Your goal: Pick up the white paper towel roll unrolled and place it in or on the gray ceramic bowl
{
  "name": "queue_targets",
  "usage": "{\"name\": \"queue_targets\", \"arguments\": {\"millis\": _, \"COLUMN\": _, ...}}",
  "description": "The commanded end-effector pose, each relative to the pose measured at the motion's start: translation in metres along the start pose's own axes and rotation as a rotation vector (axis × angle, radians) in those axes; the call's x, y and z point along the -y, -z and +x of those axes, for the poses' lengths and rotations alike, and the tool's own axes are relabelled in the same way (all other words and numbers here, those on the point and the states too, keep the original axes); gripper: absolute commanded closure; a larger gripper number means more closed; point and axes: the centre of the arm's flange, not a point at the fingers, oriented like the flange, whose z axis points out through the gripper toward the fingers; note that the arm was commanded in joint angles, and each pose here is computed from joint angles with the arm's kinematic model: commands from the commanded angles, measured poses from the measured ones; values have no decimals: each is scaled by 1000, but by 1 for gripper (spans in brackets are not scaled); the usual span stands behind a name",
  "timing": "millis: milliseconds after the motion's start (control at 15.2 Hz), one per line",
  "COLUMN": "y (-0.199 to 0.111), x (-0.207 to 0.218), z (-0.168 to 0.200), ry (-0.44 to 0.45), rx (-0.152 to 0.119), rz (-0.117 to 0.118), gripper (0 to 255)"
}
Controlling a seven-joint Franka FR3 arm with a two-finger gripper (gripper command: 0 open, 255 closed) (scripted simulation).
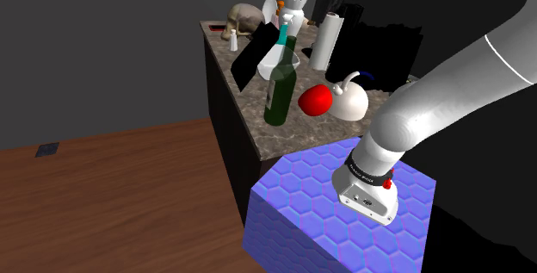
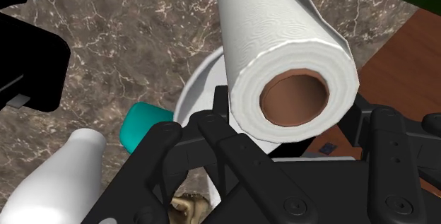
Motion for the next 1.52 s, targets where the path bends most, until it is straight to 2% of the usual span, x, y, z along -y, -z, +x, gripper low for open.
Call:
{"name": "queue_targets", "arguments": {"millis": 0, "y": 11, "x": 1, "z": 1, "ry": 0, "rx": 0, "rz": 0, "gripper": 255}}
{"name": "queue_targets", "arguments": {"millis": 330, "y": 34, "x": 3, "z": 5, "ry": 0, "rx": 0, "rz": 0, "gripper": 255}}
{"name": "queue_targets", "arguments": {"millis": 1452, "y": 113, "x": -135, "z": -153, "ry": 0, "rx": 0, "rz": 0, "gripper": 255}}
